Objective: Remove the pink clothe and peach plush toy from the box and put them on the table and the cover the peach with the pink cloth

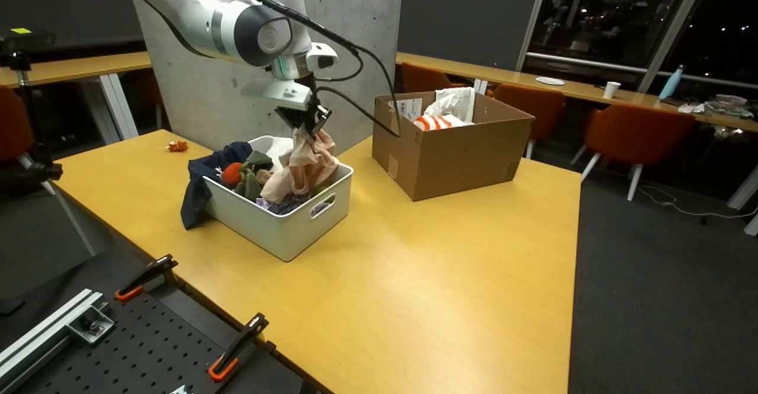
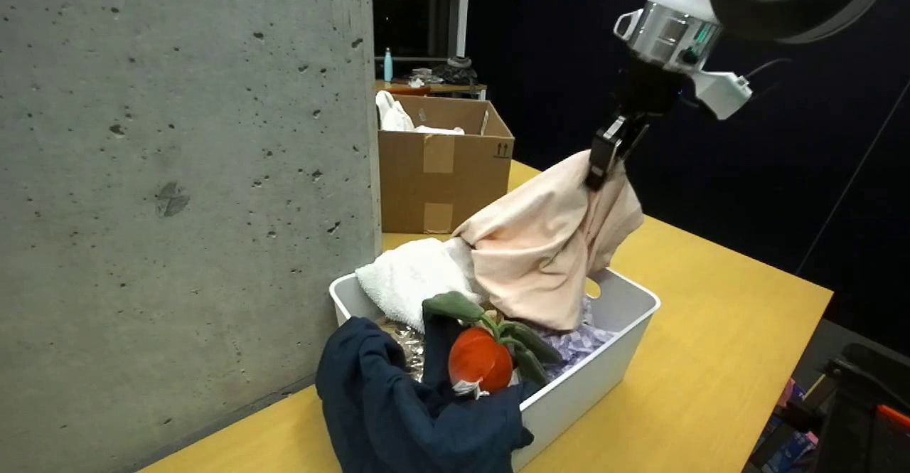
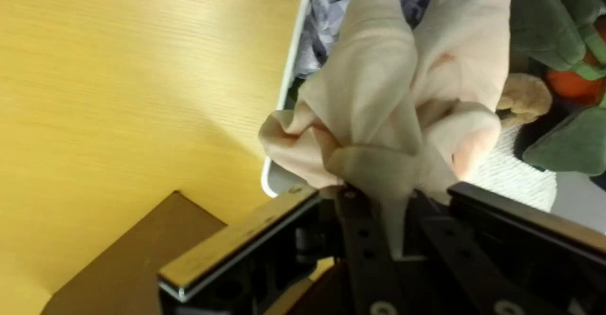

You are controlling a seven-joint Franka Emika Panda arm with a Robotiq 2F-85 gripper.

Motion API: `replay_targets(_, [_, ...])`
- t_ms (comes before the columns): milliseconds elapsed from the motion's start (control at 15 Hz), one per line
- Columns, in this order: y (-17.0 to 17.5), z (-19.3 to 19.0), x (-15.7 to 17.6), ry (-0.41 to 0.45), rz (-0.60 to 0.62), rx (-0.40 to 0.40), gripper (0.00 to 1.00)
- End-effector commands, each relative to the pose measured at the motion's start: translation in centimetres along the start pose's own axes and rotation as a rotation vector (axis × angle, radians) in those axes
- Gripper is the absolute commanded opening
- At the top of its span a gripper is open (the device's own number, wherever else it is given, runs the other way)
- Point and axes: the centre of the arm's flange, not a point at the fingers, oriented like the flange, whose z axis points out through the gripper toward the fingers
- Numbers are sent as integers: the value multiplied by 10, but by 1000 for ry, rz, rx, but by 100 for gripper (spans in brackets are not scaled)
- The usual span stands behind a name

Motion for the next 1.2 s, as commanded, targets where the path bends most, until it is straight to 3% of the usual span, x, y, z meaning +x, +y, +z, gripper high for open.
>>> replay_targets(0, [46, -34, -25, 24, 79, -9, 2])
replay_targets(667, [148, -84, -88, 75, 272, -28, 2])
replay_targets(1133, [250, -22, -153, -1, 424, -49, 2])
